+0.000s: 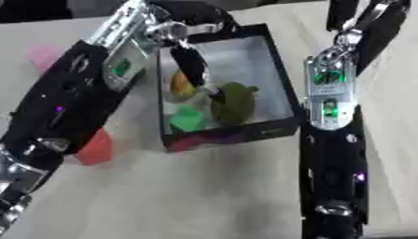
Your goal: Pick up objects on the table and place them in the box.
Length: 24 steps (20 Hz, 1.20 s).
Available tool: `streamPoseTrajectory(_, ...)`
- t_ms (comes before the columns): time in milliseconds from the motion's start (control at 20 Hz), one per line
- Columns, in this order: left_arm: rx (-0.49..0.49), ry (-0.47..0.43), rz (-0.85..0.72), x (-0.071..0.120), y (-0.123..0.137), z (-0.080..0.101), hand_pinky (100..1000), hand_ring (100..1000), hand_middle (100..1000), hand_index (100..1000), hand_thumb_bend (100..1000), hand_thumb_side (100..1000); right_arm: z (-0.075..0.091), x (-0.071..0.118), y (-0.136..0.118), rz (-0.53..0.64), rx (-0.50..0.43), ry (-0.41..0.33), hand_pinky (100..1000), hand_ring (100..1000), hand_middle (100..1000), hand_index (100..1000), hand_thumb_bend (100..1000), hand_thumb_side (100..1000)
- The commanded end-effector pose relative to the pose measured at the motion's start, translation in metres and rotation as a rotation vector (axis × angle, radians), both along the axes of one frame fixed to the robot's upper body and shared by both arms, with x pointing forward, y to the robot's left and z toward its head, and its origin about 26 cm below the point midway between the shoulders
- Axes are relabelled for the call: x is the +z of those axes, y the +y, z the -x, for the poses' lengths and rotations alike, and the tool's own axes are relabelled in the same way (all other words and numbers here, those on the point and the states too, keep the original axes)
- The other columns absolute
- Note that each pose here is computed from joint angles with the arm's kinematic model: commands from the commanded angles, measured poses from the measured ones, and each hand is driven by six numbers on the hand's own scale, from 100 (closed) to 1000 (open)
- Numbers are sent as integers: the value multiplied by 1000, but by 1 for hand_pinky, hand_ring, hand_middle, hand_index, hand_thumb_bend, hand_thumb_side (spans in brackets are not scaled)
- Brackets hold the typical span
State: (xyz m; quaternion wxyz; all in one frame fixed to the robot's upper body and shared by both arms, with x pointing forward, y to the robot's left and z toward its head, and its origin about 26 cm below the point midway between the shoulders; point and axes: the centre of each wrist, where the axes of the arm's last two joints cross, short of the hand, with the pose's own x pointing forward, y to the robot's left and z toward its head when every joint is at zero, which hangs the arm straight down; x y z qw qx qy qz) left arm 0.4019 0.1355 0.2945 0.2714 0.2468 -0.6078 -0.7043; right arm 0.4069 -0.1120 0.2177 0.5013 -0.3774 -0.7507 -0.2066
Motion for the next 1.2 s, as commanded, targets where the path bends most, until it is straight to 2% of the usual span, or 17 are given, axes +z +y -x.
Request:
streamPoseTrajectory(50,40,-61,124,36,31,16,829,857,831,912,682,496,0,10,-1,2,-10,-29,820,735,738,825,100,769)
streamPoseTrajectory(250,126,-105,205,53,67,25,827,856,834,918,679,492,-1,13,-2,0,-14,-34,820,735,738,825,100,764)
streamPoseTrajectory(300,153,-118,210,55,76,27,829,857,835,919,636,460,-2,13,-2,2,-15,-34,820,735,738,825,100,762)
streamPoseTrajectory(350,178,-126,213,56,84,28,829,858,835,920,681,488,-2,14,-2,3,-16,-34,820,735,738,825,100,761)
streamPoseTrajectory(450,228,-137,217,56,100,29,829,858,835,920,683,487,-3,16,-2,4,-17,-36,819,735,738,825,100,759)
streamPoseTrajectory(750,377,-134,219,47,144,29,828,858,833,920,685,477,-4,25,0,7,-19,-48,819,736,739,825,100,747)
streamPoseTrajectory(1200,526,-55,122,29,195,24,842,870,841,920,703,447,-6,44,8,20,-13,-74,819,739,741,826,100,726)
